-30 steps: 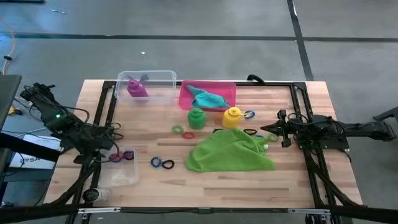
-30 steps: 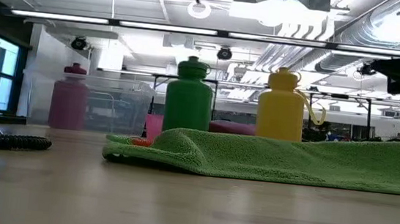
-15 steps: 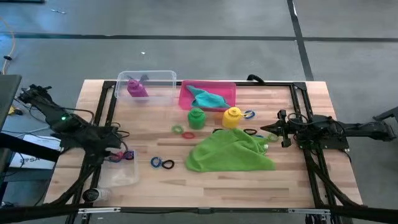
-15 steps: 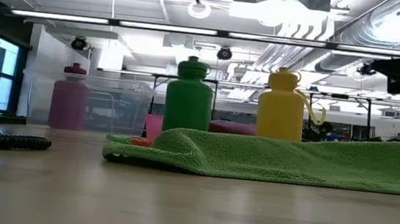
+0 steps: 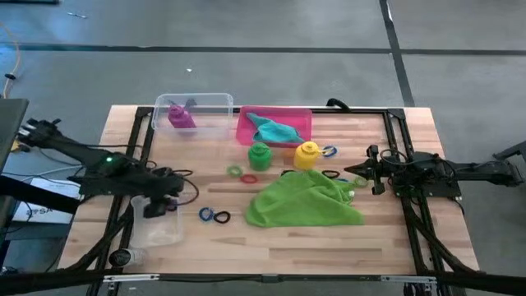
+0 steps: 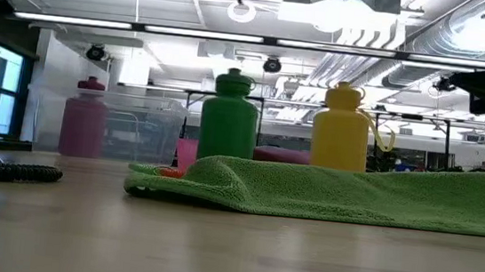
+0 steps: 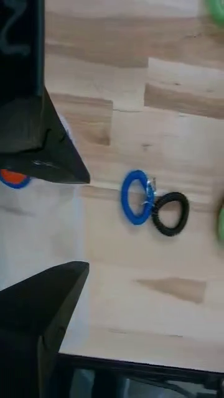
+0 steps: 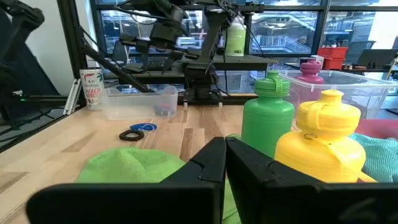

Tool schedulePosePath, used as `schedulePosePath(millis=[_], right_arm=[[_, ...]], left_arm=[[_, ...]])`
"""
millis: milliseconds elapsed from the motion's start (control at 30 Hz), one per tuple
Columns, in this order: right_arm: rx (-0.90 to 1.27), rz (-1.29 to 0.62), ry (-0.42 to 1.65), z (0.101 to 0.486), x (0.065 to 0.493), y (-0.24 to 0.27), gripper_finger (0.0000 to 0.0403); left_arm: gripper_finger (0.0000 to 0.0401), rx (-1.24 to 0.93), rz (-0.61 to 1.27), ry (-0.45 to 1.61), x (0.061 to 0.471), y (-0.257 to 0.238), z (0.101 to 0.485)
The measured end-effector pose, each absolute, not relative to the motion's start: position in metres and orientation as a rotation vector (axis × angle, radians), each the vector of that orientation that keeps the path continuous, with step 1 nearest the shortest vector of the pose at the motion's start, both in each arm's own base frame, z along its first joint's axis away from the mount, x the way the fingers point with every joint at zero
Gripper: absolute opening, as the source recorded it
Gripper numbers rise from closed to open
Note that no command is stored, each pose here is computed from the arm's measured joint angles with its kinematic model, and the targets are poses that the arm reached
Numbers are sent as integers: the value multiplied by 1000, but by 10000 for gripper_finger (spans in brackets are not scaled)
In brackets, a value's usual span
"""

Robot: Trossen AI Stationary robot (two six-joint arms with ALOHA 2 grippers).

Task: Pick & Place Sports Items
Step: Put the blue spring keychain into the bottom transparent bin

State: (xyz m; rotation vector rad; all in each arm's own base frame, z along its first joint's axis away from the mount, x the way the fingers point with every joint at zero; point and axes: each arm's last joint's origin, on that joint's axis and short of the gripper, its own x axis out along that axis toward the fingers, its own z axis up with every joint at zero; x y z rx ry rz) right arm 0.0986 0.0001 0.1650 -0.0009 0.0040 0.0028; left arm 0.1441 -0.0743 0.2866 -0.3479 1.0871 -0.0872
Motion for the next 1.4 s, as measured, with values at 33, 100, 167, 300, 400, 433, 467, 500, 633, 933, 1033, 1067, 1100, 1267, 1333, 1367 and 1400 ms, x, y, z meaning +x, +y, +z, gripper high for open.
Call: schedulePosePath(millis=[33, 100, 167, 300, 400, 433, 467, 500, 633, 933, 1033, 1067, 1100, 1267, 1333, 1367, 1400], right_arm=[[-1, 3, 4, 165, 99, 0, 0], [-1, 3, 4, 165, 99, 0, 0], [-1, 3, 4, 165, 99, 0, 0], [-1, 3, 4, 165, 99, 0, 0], [-1, 3, 4, 165, 99, 0, 0], [-1, 3, 4, 165, 99, 0, 0], [-1, 3, 4, 165, 99, 0, 0], [-1, 3, 4, 165, 99, 0, 0], [-1, 3, 4, 165, 99, 0, 0], [-1, 3, 4, 165, 99, 0, 0], [-1, 3, 4, 165, 99, 0, 0], [-1, 3, 4, 165, 99, 0, 0], [-1, 3, 4, 165, 99, 0, 0], [-1, 3, 4, 165, 99, 0, 0], [-1, 3, 4, 165, 99, 0, 0], [-1, 3, 4, 165, 99, 0, 0], [-1, 3, 4, 165, 99, 0, 0]], left_arm=[[176, -354, -74, 1089, 147, -73, 285], [176, -362, -48, 1098, 153, -72, 282], [176, -356, -28, 1107, 160, -70, 279], [176, -334, -3, 1128, 174, -68, 271], [176, -332, 16, 1146, 184, -69, 264], [176, -332, 22, 1152, 187, -70, 261], [176, -331, 27, 1160, 190, -70, 259], [176, -328, 32, 1169, 193, -71, 256], [176, -323, 49, 1203, 202, -75, 247], [176, -363, 110, 1255, 216, -80, 230], [176, -386, 117, 1254, 221, -82, 226], [176, -389, 117, 1258, 222, -83, 224], [176, -389, 117, 1260, 223, -83, 223], [176, -382, 125, 1277, 226, -84, 218], [176, -377, 127, 1287, 227, -85, 216], [176, -374, 128, 1292, 227, -86, 214], [176, -370, 129, 1300, 228, -87, 213]])
